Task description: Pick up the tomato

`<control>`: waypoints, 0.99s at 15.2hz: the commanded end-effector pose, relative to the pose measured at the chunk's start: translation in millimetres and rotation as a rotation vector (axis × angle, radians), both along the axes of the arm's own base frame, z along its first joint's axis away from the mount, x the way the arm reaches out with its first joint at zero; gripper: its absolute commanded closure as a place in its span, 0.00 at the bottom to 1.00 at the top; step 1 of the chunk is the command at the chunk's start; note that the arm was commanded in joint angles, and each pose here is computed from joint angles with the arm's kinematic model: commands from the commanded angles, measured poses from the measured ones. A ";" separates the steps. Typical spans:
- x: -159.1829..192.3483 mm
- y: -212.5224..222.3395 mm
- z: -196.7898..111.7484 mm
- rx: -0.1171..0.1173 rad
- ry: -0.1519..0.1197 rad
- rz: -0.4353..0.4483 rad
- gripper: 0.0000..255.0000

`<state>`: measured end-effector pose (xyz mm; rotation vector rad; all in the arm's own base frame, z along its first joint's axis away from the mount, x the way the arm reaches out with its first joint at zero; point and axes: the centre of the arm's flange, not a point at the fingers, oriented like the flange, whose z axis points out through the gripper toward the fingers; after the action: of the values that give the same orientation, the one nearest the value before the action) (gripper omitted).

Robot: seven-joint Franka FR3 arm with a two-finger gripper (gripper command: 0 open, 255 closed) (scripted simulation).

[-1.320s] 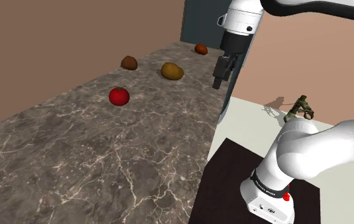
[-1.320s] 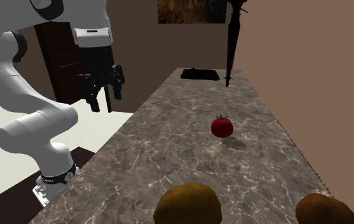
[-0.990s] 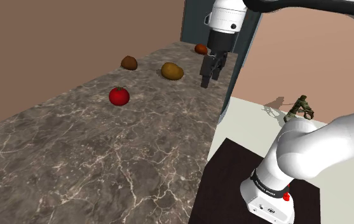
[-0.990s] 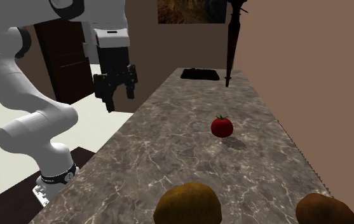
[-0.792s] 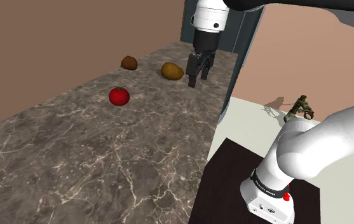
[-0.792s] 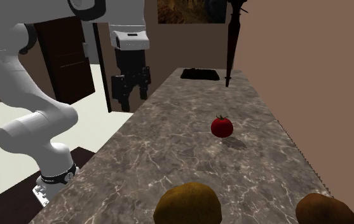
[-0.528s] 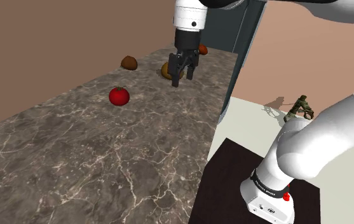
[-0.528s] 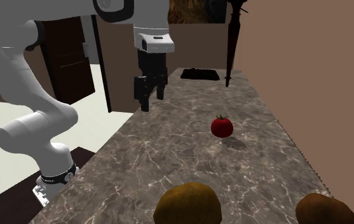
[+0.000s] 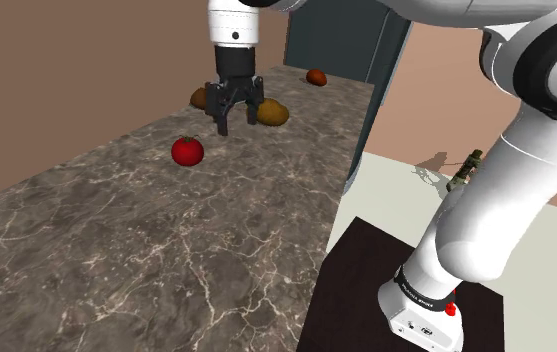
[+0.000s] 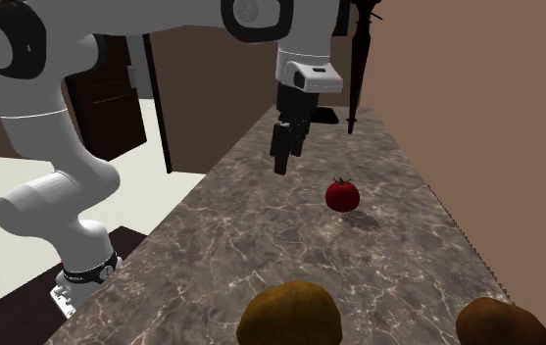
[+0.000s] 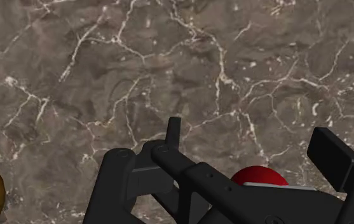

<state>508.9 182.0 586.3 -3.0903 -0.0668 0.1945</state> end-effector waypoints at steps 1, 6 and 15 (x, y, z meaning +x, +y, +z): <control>22.5 12.9 -3.9 0.001 0.016 -0.005 0.00; 81.4 49.8 -16.5 0.004 0.056 -0.013 0.00; 91.5 56.1 -58.9 0.005 0.062 -0.014 0.00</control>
<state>599.4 237.5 532.1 -3.0763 -0.0429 0.2903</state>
